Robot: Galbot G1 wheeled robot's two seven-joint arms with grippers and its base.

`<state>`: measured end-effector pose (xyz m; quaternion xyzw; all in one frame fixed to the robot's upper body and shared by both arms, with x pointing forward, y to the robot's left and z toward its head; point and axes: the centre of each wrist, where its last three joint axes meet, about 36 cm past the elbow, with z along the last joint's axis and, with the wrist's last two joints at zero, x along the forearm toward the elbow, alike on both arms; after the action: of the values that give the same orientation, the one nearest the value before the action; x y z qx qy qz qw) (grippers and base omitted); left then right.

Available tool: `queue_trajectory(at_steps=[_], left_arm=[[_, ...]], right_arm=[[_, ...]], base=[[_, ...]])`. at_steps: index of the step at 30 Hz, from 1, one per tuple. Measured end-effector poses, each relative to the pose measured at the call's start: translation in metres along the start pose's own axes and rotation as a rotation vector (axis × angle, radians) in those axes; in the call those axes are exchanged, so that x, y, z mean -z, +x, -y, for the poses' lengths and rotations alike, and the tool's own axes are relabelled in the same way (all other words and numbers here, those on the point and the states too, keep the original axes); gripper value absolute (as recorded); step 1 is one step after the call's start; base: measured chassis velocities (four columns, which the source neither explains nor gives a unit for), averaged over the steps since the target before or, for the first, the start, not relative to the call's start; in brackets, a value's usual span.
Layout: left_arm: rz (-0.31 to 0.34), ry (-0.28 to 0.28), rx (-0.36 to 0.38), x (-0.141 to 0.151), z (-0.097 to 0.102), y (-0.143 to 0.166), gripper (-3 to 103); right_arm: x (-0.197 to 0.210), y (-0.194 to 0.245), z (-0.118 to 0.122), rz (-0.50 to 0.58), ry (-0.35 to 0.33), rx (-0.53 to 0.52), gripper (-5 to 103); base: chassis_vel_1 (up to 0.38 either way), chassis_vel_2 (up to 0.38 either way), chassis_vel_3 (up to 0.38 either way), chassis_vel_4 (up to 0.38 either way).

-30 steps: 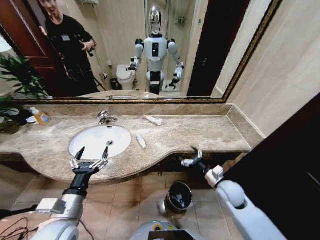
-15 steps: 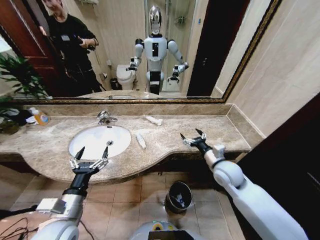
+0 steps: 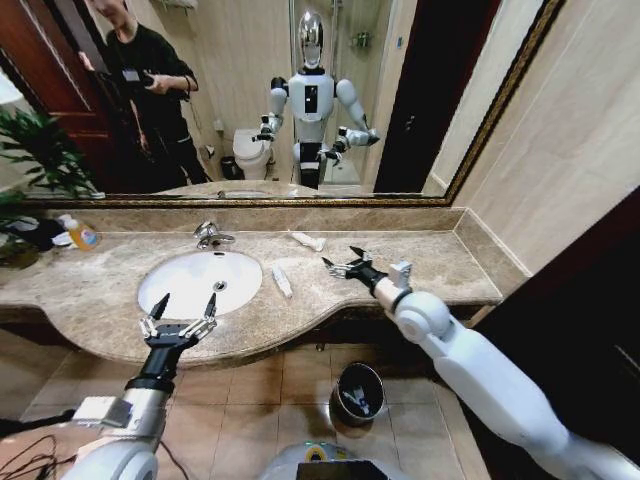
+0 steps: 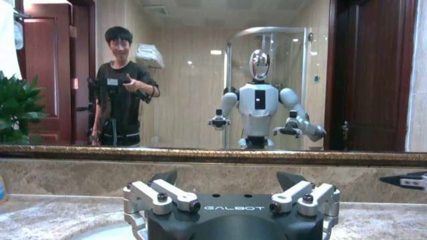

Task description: Pick up the trash from the sink and place it in the trash bin.

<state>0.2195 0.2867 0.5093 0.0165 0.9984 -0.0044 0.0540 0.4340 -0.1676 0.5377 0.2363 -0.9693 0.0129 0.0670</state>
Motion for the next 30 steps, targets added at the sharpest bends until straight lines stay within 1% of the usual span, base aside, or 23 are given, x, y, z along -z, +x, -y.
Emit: queue_trajectory(at_steps=[3,8,11,12,13,14,16,17,20,21,25,30], left_arm=[[0.000,0.000,0.000,0.000,0.000,0.000,100],[0.000,0.000,0.000,0.000,0.000,0.000,100],[0.000,0.000,0.000,0.000,0.000,0.000,100],[0.000,0.000,0.000,0.000,0.000,0.000,100],[0.000,0.000,0.000,0.000,0.000,0.000,100],[0.000,0.000,0.000,0.000,0.000,0.000,100],[0.000,0.000,0.000,0.000,0.000,0.000,100],[0.000,0.000,0.000,0.000,0.000,0.000,100],[0.000,0.000,0.000,0.000,0.000,0.000,100],[0.000,0.000,0.000,0.000,0.000,0.000,100],[0.000,0.000,0.000,0.000,0.000,0.000,100],[0.000,0.000,0.000,0.000,0.000,0.000,100]], right_arm=[[-0.007,-0.012,-0.013,-0.014,-0.003,-0.049,100],[-0.019,-0.024,-0.022,-0.049,0.006,-0.056,100],[-0.023,-0.035,-0.037,-0.062,0.020,-0.068,100],[-0.023,-0.035,-0.037,-0.062,0.020,-0.068,100],[-0.025,-0.044,-0.048,-0.070,0.021,-0.070,100],[-0.025,-0.047,-0.051,-0.074,0.022,-0.070,100],[-0.032,-0.059,-0.061,-0.101,0.022,-0.062,100],[-0.032,-0.059,-0.061,-0.101,0.022,-0.062,100],[-0.047,-0.074,-0.073,-0.141,0.021,-0.038,100],[-0.047,-0.074,-0.073,-0.141,0.021,-0.038,100],[-0.057,-0.082,-0.092,-0.175,0.012,0.017,100],[-0.062,-0.089,-0.100,-0.209,0.015,0.042,100]], base=[[0.000,0.000,0.000,0.000],[0.000,0.000,0.000,0.000],[0.000,0.000,0.000,0.000],[0.000,0.000,0.000,0.000],[0.000,0.000,0.000,0.000],[0.000,0.000,0.000,0.000],[0.000,0.000,0.000,0.000],[0.000,0.000,0.000,0.000],[0.000,0.000,0.000,0.000],[0.000,0.000,0.000,0.000],[0.000,0.000,0.000,0.000],[0.000,0.000,0.000,0.000]])
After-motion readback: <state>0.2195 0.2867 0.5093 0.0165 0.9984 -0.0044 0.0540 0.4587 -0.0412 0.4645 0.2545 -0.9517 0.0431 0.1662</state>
